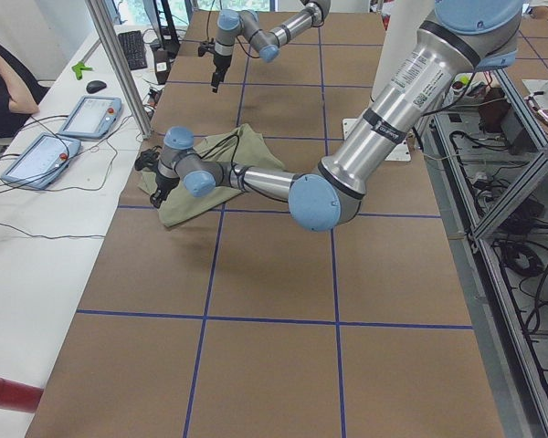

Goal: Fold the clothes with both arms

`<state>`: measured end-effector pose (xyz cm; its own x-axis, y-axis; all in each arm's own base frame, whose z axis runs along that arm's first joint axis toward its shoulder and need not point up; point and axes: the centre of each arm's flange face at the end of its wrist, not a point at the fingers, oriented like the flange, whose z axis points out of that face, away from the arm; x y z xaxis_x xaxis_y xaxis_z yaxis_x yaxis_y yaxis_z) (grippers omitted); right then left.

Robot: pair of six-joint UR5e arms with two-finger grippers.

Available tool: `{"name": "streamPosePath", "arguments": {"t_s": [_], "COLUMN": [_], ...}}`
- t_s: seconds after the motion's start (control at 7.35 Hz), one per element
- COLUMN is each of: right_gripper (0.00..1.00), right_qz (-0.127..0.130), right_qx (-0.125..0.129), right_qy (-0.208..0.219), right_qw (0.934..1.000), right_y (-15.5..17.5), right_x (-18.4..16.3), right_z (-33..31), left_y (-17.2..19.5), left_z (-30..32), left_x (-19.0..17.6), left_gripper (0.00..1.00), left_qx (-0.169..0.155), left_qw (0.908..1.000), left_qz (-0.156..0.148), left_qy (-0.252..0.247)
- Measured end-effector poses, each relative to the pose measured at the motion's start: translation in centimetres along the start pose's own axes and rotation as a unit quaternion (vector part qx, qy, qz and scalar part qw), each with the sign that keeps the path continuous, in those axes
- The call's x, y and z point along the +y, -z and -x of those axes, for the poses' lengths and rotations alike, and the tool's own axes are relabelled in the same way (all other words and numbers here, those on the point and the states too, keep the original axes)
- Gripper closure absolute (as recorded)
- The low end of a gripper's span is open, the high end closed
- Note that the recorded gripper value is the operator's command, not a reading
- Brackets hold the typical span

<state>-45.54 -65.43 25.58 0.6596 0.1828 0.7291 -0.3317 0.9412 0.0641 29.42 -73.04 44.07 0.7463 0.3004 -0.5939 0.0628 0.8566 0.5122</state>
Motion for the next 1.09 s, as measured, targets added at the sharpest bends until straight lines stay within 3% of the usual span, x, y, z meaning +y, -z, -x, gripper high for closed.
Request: {"name": "streamPosePath", "arguments": {"t_s": [0.27,0.54,0.95,1.09], "right_gripper": [0.0,0.01,0.24,0.25], "right_qz": [-0.014,-0.052,-0.084,-0.092], "right_qx": [-0.028,-0.052,-0.064,-0.064], "right_qy": [0.013,0.027,0.049,0.056], "right_qw": [0.9994,0.997,0.9932,0.9921], "right_y": [-1.2,-4.4,-7.6,-8.5], "right_x": [0.3,2.6,6.8,8.0], "right_z": [5.2,9.3,13.2,13.9], "left_y": [2.3,3.2,3.7,3.8], "left_z": [0.4,0.2,0.2,0.3], "left_x": [0.8,1.1,1.4,1.7], "left_gripper": [0.0,0.0,0.0,0.0], "left_qx": [0.038,0.047,0.049,0.049], "left_qw": [0.9993,0.9989,0.9988,0.9988], "left_qz": [0.001,-0.003,-0.006,-0.006], "left_qy": [0.002,0.001,0.0,-0.001]}}
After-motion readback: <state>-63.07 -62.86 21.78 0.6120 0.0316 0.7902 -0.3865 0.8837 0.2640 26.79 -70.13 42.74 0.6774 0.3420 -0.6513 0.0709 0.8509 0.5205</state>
